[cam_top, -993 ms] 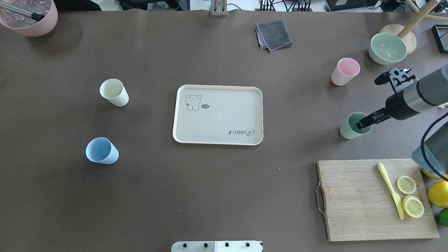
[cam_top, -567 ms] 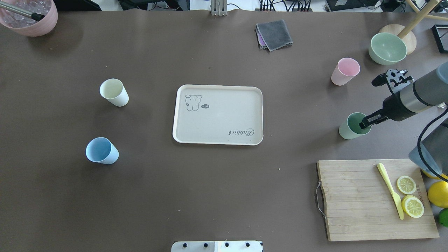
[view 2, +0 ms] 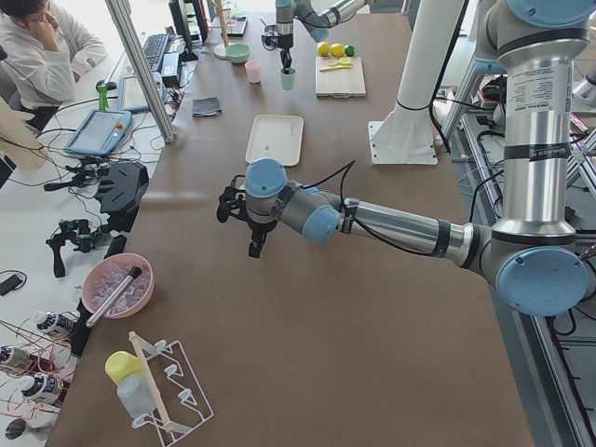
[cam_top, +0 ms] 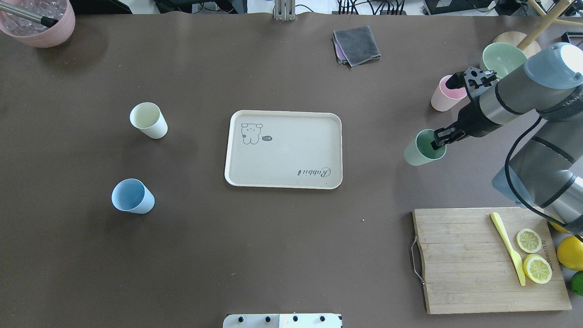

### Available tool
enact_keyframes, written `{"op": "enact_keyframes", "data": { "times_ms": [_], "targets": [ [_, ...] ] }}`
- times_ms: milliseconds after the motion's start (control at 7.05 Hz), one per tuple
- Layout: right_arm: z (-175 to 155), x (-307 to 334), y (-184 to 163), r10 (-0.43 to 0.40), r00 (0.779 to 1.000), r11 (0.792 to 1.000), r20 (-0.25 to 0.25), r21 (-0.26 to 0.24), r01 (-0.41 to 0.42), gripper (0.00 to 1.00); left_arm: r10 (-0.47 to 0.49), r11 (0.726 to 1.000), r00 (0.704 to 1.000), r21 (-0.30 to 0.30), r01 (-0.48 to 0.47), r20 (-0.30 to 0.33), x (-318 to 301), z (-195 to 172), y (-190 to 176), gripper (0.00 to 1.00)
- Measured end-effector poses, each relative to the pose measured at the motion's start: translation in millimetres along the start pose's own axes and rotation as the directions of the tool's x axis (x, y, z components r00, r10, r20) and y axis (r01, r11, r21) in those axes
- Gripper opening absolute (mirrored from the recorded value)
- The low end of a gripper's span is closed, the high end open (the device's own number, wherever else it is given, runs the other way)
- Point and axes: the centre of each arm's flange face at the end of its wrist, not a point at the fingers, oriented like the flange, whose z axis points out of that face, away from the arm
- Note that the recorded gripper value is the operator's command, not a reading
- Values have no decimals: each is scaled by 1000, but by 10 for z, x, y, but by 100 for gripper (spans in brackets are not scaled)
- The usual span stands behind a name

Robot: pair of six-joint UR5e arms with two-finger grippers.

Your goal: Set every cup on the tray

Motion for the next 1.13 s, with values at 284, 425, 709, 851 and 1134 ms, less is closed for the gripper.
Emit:
{"op": "enact_keyframes", "data": {
  "times_ms": [284, 425, 709, 851, 1134],
  "targets": [
    [180, -943, -235, 51, 999, 999, 18, 15, -51, 0, -76, 997, 997, -8, 76, 22, 923, 509, 169, 97],
    [237, -1389, -337, 75, 997, 997, 7, 19, -75, 0, -109, 994, 994, -26, 109, 21, 1320, 750, 279, 97],
    [413, -1940, -437, 113, 993, 994, -21, 17, -112, 14, -122, 991, 992, -52, 124, 33, 1817, 1146, 482, 97],
    [503, -2035, -459, 117, 993, 993, -34, 21, -116, 76, -108, 992, 993, -59, 111, 49, 1934, 1316, 585, 95],
    [551, -2123, -505, 114, 992, 993, -46, 39, -112, 92, -81, 993, 994, -80, 87, 76, 2029, 1570, 737, 82]
  ]
}}
